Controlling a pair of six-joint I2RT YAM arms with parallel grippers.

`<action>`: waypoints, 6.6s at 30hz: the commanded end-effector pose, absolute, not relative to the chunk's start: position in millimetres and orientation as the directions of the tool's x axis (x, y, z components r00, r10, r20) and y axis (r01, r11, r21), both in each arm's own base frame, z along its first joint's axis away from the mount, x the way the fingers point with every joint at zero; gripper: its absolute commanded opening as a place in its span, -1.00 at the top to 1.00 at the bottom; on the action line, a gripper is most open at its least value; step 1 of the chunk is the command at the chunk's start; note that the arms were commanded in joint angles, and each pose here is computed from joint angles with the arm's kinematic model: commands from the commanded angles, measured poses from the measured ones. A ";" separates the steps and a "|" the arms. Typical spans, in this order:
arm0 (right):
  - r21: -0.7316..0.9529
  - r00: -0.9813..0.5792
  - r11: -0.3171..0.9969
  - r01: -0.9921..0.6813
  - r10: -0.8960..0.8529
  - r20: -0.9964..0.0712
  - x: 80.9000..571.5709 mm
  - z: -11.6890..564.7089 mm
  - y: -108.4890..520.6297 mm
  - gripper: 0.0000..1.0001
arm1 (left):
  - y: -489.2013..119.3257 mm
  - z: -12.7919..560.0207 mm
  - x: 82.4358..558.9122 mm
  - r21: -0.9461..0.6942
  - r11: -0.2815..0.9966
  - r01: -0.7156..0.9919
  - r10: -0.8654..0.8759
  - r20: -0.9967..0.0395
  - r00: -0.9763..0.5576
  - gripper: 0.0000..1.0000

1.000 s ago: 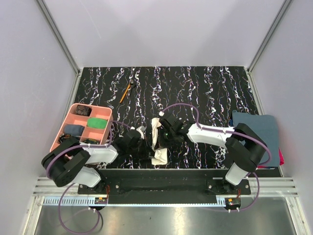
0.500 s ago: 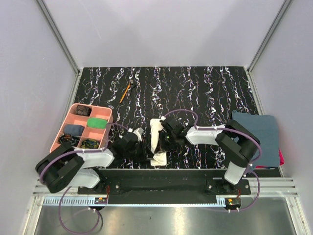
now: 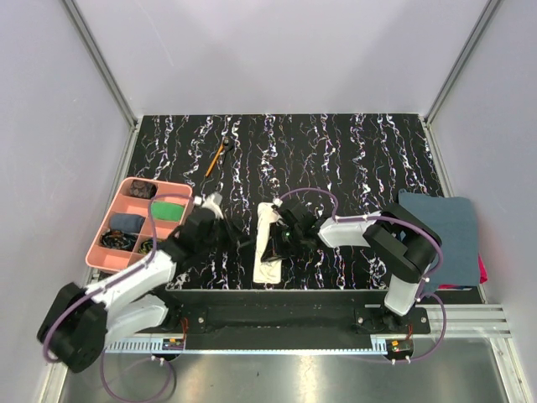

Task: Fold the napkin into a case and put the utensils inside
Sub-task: Grasp the top corner of the smaller rectangle folded napkin from the folded napkin, then turn over the smaller rectangle-folded napkin at the center of the board.

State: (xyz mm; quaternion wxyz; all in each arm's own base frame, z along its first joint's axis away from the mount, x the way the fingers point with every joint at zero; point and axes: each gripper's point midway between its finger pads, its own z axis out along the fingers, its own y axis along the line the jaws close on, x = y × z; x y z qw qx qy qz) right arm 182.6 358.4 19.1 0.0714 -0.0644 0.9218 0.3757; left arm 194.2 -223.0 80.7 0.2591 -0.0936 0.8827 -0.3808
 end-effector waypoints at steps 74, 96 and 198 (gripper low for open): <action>0.668 -0.940 0.665 -0.335 -0.189 -0.284 199.4 56.0 327.8 0.65 | -245.6 20.4 305.9 -0.615 0.788 -0.012 -0.332 -0.410 -0.850 0.95; 0.597 -0.929 0.719 -0.356 -0.200 -0.313 191.5 59.1 325.4 0.56 | -244.2 34.5 306.5 -0.624 0.781 -0.028 -0.368 -0.424 -0.828 0.95; 0.895 -0.976 0.390 -0.216 -0.051 -0.213 234.5 62.2 368.8 0.97 | -167.4 153.9 290.2 -0.590 0.807 -0.025 -0.444 -0.577 -0.685 0.31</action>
